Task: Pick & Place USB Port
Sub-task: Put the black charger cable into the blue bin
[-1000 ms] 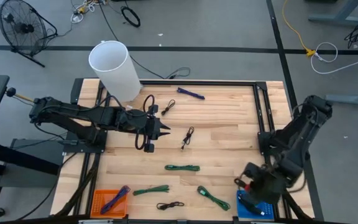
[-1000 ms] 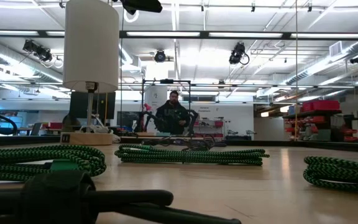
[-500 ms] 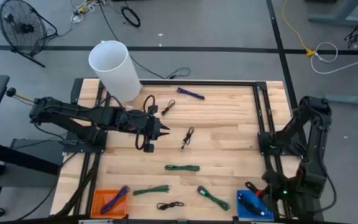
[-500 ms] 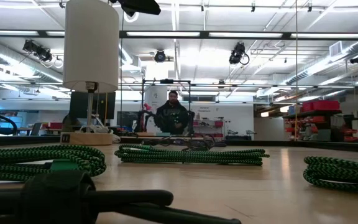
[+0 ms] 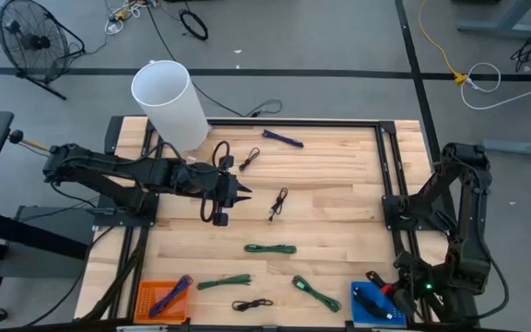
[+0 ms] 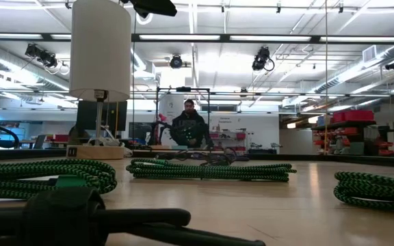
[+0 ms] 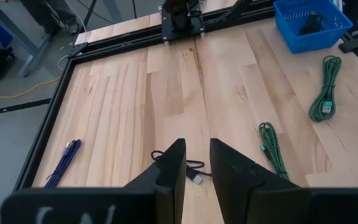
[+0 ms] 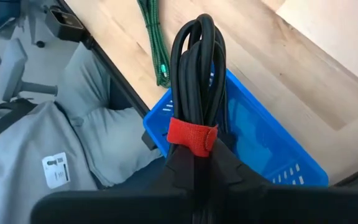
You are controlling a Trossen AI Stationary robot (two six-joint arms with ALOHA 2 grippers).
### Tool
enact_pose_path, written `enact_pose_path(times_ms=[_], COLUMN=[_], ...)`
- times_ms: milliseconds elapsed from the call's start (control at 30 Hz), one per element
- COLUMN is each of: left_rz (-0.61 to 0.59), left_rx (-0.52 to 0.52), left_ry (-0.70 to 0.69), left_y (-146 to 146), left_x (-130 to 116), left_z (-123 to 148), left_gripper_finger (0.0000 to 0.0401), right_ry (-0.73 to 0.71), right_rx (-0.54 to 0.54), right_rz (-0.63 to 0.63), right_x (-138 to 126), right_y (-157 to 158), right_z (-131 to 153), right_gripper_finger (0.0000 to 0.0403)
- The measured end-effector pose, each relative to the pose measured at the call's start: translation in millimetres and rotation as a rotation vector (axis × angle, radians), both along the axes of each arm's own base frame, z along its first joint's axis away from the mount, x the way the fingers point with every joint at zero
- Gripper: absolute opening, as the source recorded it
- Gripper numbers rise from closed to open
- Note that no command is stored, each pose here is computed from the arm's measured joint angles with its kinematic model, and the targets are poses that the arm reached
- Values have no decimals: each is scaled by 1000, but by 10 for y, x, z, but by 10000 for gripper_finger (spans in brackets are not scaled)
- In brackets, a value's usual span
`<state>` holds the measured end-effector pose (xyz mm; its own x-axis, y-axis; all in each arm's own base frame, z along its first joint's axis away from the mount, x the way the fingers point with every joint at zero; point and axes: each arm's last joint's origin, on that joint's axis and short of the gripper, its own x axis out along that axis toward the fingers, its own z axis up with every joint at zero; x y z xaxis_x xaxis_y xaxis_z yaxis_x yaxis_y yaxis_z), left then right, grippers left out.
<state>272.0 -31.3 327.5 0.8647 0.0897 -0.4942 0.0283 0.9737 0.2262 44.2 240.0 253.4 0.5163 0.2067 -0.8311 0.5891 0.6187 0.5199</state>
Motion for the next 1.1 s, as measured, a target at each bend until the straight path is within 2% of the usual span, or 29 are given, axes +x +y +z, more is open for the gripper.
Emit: enact_pose_path(times_ms=[467, 833, 1100], left_rz=[0, 0, -1], left_rx=[0, 1, 0], left_ry=[-1, -1, -1], left_y=[0, 1, 0], left_x=[0, 1, 1], left_z=[0, 1, 1], left_gripper_finger=[78, 78, 78], right_ry=[23, 26, 25], right_rx=[29, 31, 28], right_rz=[-1, -11, -10], right_x=[-7, 22, 24], right_y=[19, 17, 16], right_z=[-4, -5, -5], right_gripper_finger=[12, 78, 90])
